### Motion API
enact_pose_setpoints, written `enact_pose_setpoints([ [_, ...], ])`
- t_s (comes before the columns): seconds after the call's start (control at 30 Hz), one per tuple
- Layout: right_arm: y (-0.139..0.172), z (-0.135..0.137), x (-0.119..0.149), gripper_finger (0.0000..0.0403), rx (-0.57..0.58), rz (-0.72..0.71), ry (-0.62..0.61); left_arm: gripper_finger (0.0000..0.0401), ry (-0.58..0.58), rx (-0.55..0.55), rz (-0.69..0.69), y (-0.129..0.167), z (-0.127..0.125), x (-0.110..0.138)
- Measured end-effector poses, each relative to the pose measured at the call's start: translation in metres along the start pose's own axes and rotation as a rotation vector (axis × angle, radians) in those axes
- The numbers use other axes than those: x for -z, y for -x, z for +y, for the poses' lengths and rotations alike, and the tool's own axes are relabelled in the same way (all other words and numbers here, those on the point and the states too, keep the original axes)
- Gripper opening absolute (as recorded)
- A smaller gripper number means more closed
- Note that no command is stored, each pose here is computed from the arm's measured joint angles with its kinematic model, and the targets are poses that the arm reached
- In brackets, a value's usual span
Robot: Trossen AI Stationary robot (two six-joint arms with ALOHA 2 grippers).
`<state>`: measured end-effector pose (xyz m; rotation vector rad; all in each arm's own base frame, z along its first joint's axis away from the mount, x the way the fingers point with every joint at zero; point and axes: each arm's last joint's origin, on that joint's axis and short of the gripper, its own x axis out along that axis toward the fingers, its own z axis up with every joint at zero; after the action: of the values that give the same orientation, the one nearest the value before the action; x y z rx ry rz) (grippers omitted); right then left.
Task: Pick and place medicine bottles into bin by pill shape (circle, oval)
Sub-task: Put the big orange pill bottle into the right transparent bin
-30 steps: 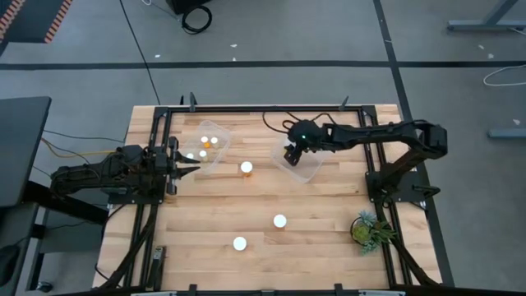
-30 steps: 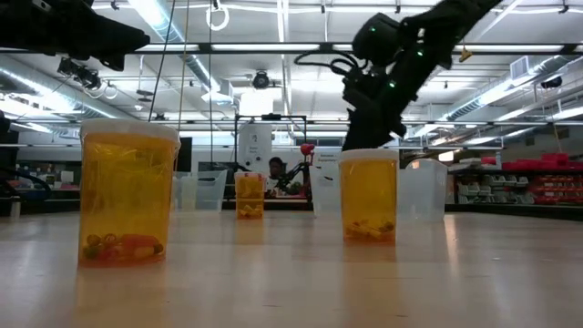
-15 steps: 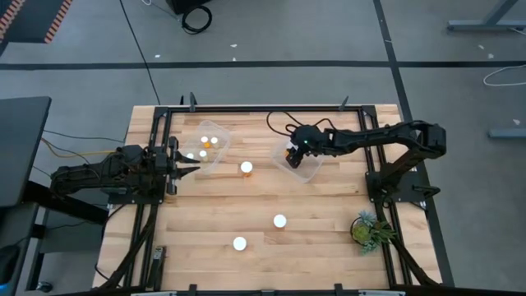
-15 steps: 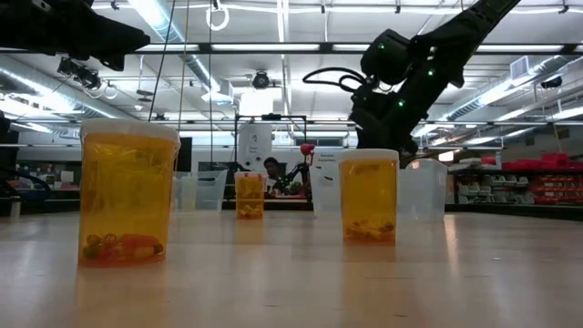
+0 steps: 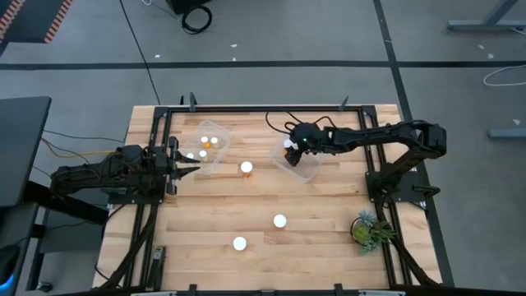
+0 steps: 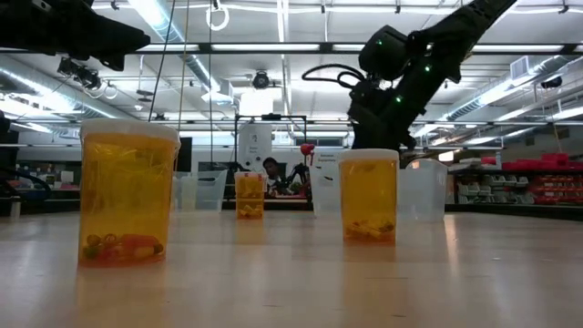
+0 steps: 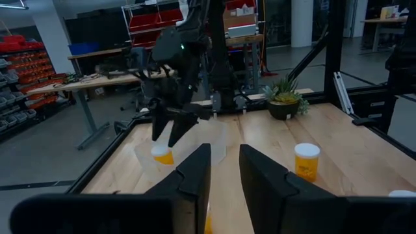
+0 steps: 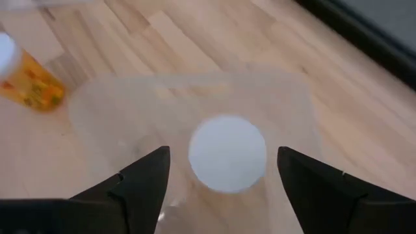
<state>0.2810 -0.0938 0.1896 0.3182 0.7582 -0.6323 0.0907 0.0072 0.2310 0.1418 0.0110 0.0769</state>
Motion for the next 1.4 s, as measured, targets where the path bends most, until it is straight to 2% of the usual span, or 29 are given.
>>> enact_pose_setpoints([
  [0.3, 0.024, 0.027, -0.04, 0.0292, -0.068, -0.088, 0.019, 0.0084, 0.0, 0.0, 0.0, 0.0, 0.0, 0.0],
  [0.57, 0.037, 0.072, -0.045, 0.0291, -0.161, -0.166, 0.062, 0.009, 0.0, 0.0, 0.0, 0.0, 0.0, 0.0],
  [0.73, 0.018, 0.105, -0.038, 0.0283, -0.185, -0.125, 0.12, 0.0081, 0.0, 0.0, 0.0, 0.0, 0.0, 0.0],
  [0.93, -0.016, 0.136, -0.05, 0.028, -0.201, -0.093, 0.214, 0.0084, 0.0, 0.0, -0.003, 0.0, 0.0, 0.0],
  [1.07, -0.034, 0.146, -0.058, 0.028, -0.188, -0.047, 0.275, 0.009, 0.0, 0.0, -0.002, 0.0, 0.0, 0.0],
  [1.3, -0.051, 0.148, -0.075, 0.028, -0.237, -0.027, 0.272, 0.0086, 0.0, 0.0, -0.002, 0.0, 0.0, 0.0],
  [1.4, -0.055, 0.147, -0.074, 0.0281, -0.239, -0.026, 0.285, 0.0083, 0.0, 0.0, -0.001, 0.0, 0.0, 0.0],
])
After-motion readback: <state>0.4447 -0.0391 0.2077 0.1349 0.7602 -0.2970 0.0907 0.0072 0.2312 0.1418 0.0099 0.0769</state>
